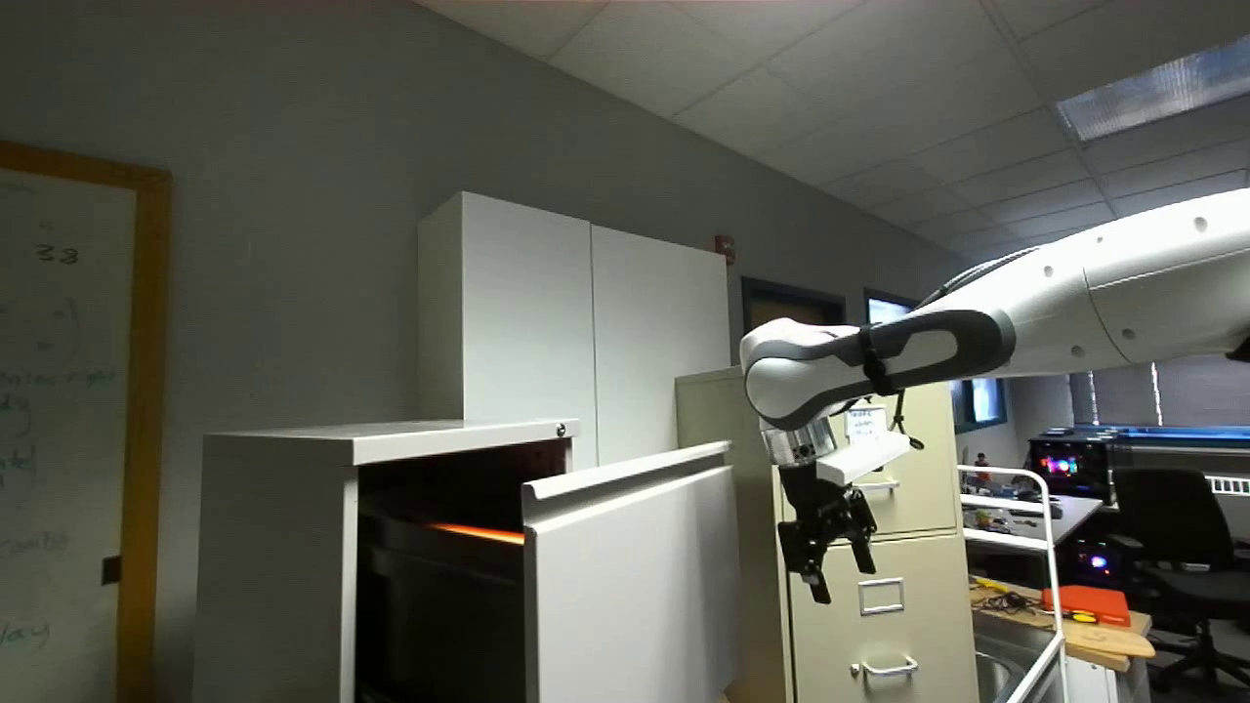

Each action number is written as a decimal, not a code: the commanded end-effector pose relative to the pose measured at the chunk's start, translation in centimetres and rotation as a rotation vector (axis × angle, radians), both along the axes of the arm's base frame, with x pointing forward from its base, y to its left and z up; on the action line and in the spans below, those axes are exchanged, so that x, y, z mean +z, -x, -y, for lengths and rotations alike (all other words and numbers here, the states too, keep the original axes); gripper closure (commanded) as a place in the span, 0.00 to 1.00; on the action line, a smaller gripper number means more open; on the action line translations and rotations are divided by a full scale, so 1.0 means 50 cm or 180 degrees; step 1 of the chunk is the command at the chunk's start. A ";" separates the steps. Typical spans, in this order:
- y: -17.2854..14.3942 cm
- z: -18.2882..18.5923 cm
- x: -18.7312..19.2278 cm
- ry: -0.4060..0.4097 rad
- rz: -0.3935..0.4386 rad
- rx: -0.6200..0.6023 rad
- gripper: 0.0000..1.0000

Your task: Close the upper file cabinet door

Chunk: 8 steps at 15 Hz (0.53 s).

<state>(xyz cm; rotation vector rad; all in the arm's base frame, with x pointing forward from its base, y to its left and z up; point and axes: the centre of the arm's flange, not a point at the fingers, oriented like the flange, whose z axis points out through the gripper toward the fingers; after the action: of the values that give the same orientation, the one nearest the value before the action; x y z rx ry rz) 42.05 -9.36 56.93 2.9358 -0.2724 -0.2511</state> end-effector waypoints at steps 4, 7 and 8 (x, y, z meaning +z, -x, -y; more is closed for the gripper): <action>-0.010 -0.022 0.012 0.0023 0.0184 -0.0009 0.27; -0.026 -0.046 0.033 -0.0089 0.0412 0.0066 0.47; -0.030 -0.054 0.043 -0.0150 0.0494 0.0083 0.54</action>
<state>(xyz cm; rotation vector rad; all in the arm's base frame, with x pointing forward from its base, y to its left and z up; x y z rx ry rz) 43.18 -8.04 57.49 2.9569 -0.2479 -0.1364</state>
